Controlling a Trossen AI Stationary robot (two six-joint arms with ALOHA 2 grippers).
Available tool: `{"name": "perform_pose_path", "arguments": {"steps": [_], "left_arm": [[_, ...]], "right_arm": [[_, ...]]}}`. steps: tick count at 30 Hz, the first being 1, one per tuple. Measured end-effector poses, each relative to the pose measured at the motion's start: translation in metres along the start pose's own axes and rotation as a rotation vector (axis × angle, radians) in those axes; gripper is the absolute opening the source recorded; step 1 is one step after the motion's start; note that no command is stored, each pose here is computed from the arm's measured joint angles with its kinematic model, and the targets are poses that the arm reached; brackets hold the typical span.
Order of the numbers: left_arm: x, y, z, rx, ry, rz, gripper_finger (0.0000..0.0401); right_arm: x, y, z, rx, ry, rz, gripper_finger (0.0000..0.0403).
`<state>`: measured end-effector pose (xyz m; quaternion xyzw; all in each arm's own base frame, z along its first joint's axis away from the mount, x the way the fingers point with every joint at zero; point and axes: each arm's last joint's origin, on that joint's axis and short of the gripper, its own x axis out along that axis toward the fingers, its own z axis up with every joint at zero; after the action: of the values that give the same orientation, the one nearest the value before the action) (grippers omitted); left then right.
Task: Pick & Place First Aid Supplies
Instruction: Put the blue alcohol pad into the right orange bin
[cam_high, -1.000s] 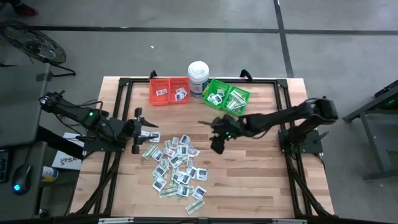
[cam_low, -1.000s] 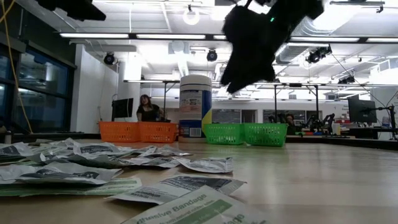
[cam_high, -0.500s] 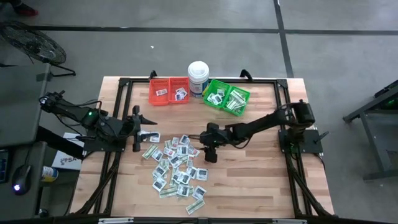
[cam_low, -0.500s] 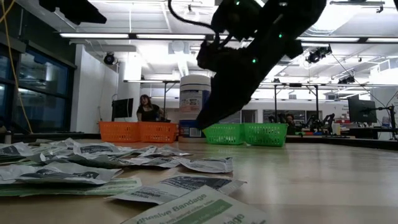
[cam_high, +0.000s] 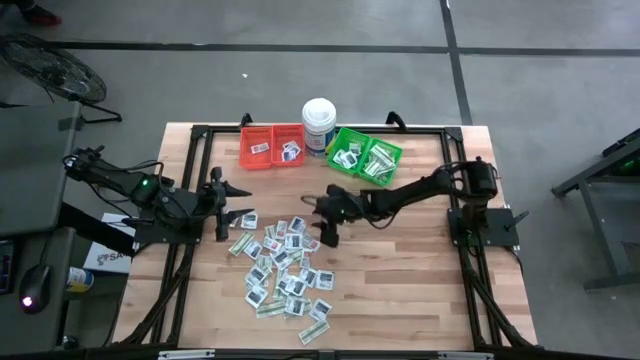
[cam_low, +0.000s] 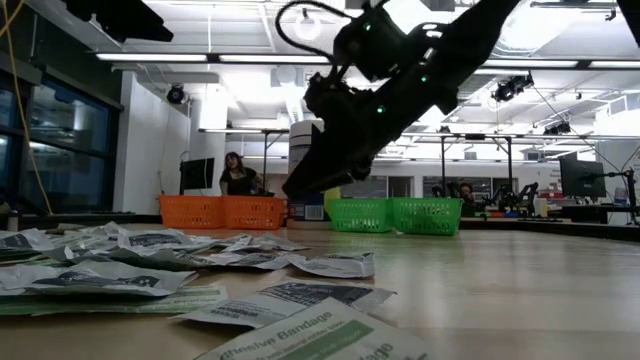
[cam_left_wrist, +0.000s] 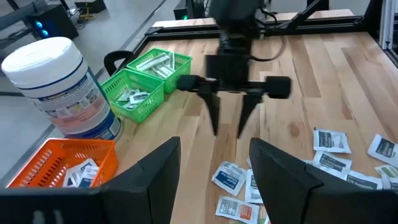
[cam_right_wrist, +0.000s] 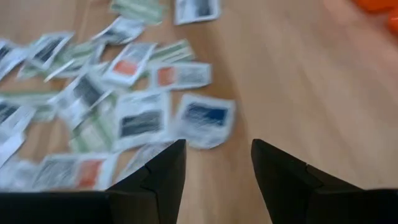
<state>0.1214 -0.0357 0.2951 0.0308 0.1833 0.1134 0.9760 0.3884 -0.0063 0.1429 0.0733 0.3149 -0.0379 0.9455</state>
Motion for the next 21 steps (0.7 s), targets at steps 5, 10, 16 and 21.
{"name": "perform_pose_path", "arguments": {"steps": [5, 10, 16, 21], "left_arm": [[0.000, 0.001, 0.000, 0.000, -0.004, 0.027, 0.0188], [0.000, 0.001, 0.000, -0.004, -0.006, 0.036, 0.0188], [0.000, 0.001, 0.000, -0.009, -0.006, 0.036, 0.0188], [0.000, 0.001, 0.000, -0.006, -0.001, 0.036, 0.0188]], "right_arm": [[0.008, -0.003, 0.006, 0.008, 0.004, -0.005, 0.0176], [0.029, -0.003, 0.020, -0.014, 0.087, -0.003, 0.0176], [0.042, -0.007, 0.033, -0.111, 0.216, 0.035, 0.0176], [0.047, -0.007, 0.047, -0.183, 0.264, 0.075, 0.0176]]}}
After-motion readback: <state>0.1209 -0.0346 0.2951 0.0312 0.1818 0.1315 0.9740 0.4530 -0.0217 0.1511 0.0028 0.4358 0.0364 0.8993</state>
